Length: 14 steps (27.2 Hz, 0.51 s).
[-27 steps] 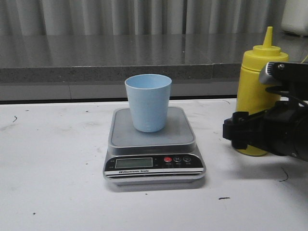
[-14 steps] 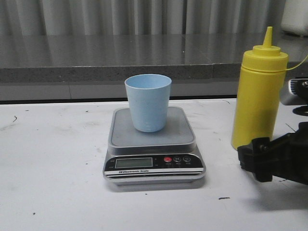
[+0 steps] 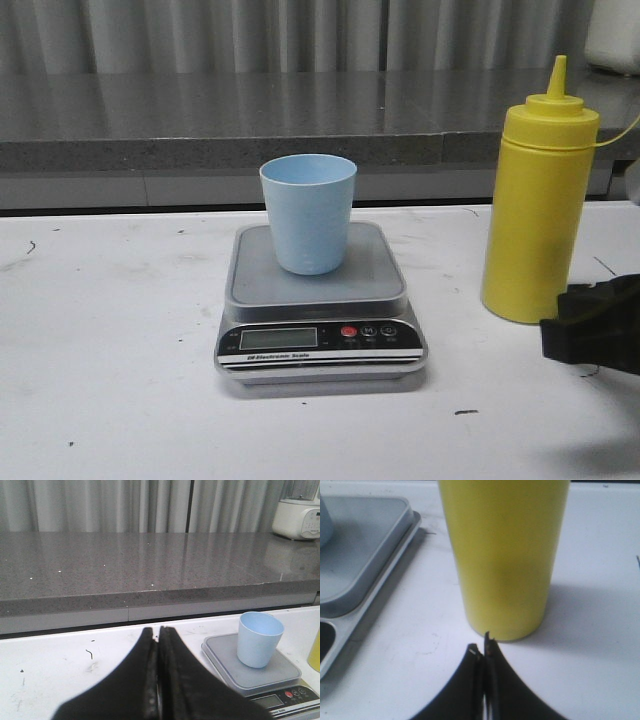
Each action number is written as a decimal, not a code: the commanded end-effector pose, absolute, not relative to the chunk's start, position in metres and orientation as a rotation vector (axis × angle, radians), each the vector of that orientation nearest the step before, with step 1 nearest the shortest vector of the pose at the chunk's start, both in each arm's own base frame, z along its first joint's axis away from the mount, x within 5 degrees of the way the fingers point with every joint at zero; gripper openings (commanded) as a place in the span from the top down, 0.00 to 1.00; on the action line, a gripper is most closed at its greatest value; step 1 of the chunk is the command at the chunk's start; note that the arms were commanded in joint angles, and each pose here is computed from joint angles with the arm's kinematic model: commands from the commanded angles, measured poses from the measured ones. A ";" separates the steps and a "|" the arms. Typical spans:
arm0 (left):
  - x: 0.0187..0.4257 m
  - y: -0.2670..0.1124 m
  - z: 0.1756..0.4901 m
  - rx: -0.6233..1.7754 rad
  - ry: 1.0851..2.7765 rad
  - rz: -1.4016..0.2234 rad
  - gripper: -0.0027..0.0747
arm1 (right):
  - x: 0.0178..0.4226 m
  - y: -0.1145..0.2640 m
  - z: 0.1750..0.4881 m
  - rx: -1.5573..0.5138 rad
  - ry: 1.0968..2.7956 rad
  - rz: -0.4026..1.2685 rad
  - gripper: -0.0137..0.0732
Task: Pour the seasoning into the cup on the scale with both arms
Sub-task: 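Open the right gripper and withdraw it from the bottle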
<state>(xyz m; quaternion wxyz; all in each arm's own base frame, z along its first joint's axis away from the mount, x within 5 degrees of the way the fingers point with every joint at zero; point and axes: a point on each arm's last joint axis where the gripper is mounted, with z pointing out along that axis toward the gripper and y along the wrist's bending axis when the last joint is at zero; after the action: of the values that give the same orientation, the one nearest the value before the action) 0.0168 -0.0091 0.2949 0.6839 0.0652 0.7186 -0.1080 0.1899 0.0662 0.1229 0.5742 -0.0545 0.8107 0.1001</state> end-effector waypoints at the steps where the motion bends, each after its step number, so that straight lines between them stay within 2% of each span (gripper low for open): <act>1: 0.014 -0.008 0.310 0.118 1.511 -0.263 0.99 | 0.187 0.064 0.157 -0.156 1.660 0.229 0.91; 7: 0.014 -0.008 0.310 0.118 1.511 -0.263 0.99 | 0.180 0.058 0.187 -0.121 1.704 0.205 0.91; 14: 0.014 -0.008 0.310 0.118 1.511 -0.263 0.99 | 0.166 0.060 0.257 -0.240 1.709 0.221 0.91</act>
<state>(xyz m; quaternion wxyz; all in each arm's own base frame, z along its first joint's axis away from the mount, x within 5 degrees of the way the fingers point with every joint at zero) 0.0168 -0.0091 0.2949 0.6839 0.0652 0.7186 -0.1080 0.1691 0.0597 0.2233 0.6088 -0.0842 0.7825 0.0997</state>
